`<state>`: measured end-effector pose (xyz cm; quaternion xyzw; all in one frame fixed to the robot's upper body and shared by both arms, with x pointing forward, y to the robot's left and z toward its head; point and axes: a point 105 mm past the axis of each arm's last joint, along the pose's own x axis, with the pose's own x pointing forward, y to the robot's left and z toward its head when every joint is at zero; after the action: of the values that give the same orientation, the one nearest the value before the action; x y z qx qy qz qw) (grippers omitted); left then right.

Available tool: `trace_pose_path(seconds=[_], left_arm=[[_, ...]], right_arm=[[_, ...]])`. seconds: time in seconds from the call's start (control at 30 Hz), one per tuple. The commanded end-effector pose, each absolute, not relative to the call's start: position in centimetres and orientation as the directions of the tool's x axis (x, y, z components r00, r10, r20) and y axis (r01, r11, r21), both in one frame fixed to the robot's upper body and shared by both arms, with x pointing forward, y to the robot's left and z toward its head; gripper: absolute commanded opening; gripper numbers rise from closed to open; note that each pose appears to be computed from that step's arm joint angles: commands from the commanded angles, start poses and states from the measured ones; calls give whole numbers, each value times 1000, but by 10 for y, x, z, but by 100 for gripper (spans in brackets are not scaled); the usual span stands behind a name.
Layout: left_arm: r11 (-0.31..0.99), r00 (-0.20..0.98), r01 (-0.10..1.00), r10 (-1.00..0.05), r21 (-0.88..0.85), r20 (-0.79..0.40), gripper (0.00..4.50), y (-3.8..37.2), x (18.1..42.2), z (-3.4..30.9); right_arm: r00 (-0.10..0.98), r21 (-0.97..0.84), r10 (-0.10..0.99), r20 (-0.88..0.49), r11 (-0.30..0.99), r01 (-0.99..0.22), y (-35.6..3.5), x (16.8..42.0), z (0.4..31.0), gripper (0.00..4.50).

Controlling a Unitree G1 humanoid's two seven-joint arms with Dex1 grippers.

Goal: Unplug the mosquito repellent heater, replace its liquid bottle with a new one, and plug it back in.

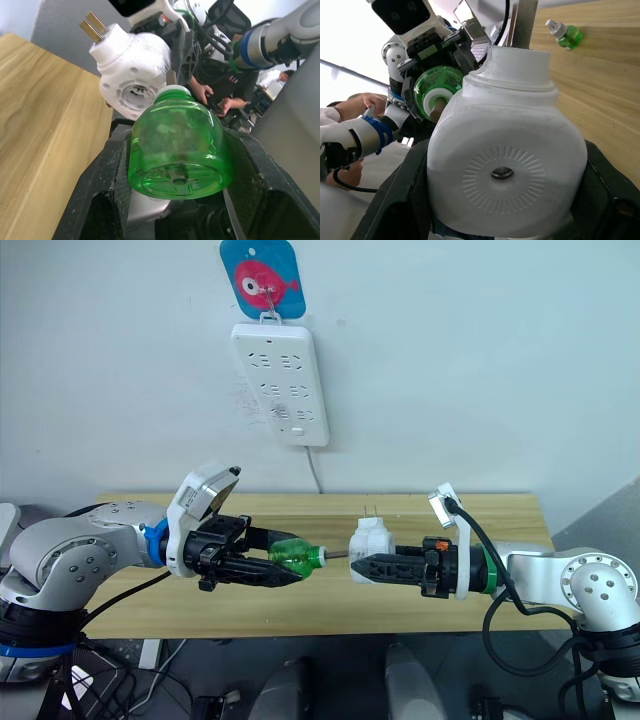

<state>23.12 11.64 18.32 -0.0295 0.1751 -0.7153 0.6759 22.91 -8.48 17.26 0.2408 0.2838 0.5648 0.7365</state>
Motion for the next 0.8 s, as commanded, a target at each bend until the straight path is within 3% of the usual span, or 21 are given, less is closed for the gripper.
trace_pose_path(seconds=[0.03, 0.13, 0.23, 0.33, 0.5, 0.8], left_arm=[[28, -5, 992, -967, -125, -254, 225, 122, 236, 176], [137, 118, 988, -965, -70, -236, 225, 121, 248, 163], [179, 179, 984, -953, 19, -246, 225, 118, 252, 151], [190, 210, 977, -941, 99, -265, 225, 112, 254, 138], [164, 204, 974, -934, 155, -294, 225, 104, 252, 126], [148, 200, 970, -937, 192, -286, 225, 96, 257, 123]], right_arm=[[302, 585, 935, -188, 353, -730, -99, 244, 176, 306], [457, 376, 802, -385, 588, -716, -122, 273, 151, 306], [583, 162, 633, -510, 736, -657, -145, 301, 131, 306], [662, -99, 497, -561, 754, -650, -162, 327, 117, 306], [622, -312, 325, -712, 647, -695, -186, 349, 90, 306], [487, -239, 278, -828, 612, -754, -204, 364, 73, 306]])
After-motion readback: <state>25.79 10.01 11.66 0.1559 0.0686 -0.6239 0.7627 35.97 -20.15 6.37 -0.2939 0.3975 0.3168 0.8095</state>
